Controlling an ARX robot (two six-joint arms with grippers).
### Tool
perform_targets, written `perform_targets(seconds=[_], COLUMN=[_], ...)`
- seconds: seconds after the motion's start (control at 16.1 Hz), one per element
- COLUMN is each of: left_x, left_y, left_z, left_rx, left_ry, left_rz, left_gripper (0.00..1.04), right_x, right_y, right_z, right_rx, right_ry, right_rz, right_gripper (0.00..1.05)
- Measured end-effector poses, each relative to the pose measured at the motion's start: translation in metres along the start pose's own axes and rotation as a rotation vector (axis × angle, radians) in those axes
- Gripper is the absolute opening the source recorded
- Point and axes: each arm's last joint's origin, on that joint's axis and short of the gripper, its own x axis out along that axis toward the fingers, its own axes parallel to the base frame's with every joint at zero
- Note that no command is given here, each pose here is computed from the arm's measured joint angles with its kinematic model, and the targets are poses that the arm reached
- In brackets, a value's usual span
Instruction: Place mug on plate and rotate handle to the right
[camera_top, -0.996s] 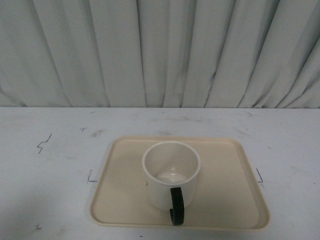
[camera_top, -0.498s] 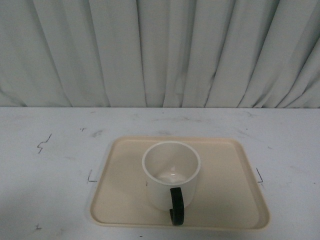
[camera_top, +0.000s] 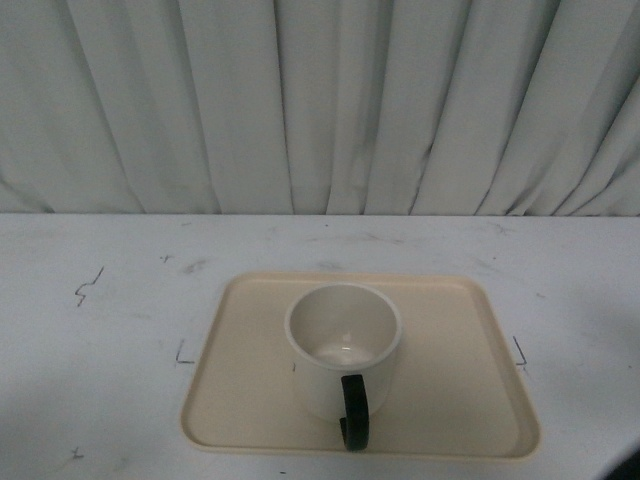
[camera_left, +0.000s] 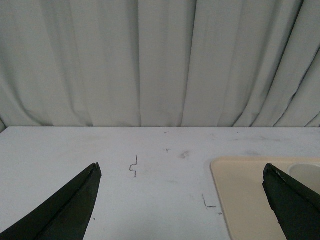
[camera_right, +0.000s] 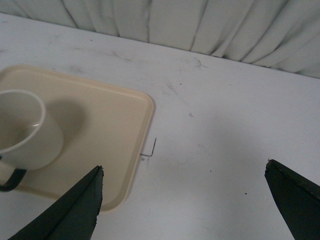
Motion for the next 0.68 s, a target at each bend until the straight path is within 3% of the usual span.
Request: perform_targets(seconds=[0.19,0.31,0.44,0.68], left_x=[0.000,0.000,0.000,0.000], left_y=[0.000,0.000,0.000,0.000], left_z=[0.000,0.000,0.000,0.000], left_rx=[0.000,0.000,0.000,0.000], left_ry=[0.000,0.000,0.000,0.000], left_rz=[0.000,0.000,0.000,0.000], left_gripper=[0.98,0.98,0.98,0.98], right_x=[0.069,0.110,0.140,0.180], right_y=[-0.001,0.022,0.050,0.100], right_z=[0.039,0.052,0.057,0.048], right_rx=[0.082,0.141,0.174,0.195], right_ry=[0.179,0.279,0.360,0.512], right_rz=[0.027,0.134,0.206,0.199], right_gripper=[0.98,0.98,0.98,0.98])
